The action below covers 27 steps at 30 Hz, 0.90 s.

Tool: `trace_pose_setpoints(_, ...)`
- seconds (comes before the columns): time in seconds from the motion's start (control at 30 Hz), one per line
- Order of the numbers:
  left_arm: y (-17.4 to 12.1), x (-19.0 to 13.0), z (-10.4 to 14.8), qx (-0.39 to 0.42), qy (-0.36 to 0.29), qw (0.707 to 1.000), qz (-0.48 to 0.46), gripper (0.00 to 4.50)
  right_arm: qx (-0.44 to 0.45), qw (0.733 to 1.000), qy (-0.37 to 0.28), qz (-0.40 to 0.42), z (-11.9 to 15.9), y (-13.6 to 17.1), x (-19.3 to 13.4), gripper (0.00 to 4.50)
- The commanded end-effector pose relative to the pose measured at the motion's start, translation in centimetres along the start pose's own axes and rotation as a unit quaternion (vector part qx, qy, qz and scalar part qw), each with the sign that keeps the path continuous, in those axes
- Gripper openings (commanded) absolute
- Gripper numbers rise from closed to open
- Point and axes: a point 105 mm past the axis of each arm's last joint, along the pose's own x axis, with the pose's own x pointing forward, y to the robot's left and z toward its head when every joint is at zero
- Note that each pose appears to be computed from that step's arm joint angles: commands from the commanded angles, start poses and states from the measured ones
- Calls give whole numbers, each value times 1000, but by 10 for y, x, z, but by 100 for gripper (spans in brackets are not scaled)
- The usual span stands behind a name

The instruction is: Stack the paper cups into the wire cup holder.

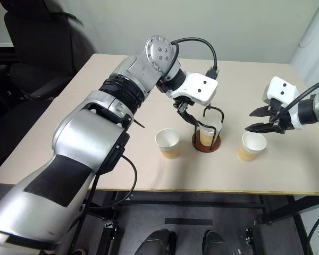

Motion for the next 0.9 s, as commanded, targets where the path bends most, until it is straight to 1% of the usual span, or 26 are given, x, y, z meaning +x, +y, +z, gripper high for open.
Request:
trace_pose_setpoints(0.03, 25, -36, 18, -44, -103, 989, 100, 443, -10, 999, -28, -31, 15, -3, -18, 248)
trace_pose_setpoints(0.13, 28, -58, 12, -102, -158, 973, 131, 443, -5, 999, -36, -28, 18, 4, -23, 248)
trace_pose_setpoints(0.2, 24, -73, -1, -146, -185, 961, 145, 443, -3, 999, -32, -22, 17, 11, -27, 248)
trace_pose_setpoints(0.23, 21, -78, -8, -161, -189, 957, 149, 443, 1, 999, -35, -20, 18, 14, -28, 248)
trace_pose_setpoints(0.33, 3, -92, -29, -195, -191, 955, 120, 443, 8, 999, -45, -10, 23, 21, -30, 248)
trace_pose_setpoints(0.43, -6, -104, -40, -220, -204, 946, 122, 443, 10, 999, -47, 2, 25, 26, -30, 248)
trace_pose_setpoints(0.57, -24, -115, -68, -239, -209, 936, 149, 443, -16, 1000, -1, 7, 9, 30, -18, 248)
trace_pose_setpoints(0.7, -32, -112, -72, -240, -231, 931, 150, 443, -47, 998, 51, 9, -11, 29, -8, 248)
trace_pose_setpoints(0.9, -44, -111, -66, -262, -265, 921, 117, 443, -96, 991, 87, 27, -25, 29, 10, 248)
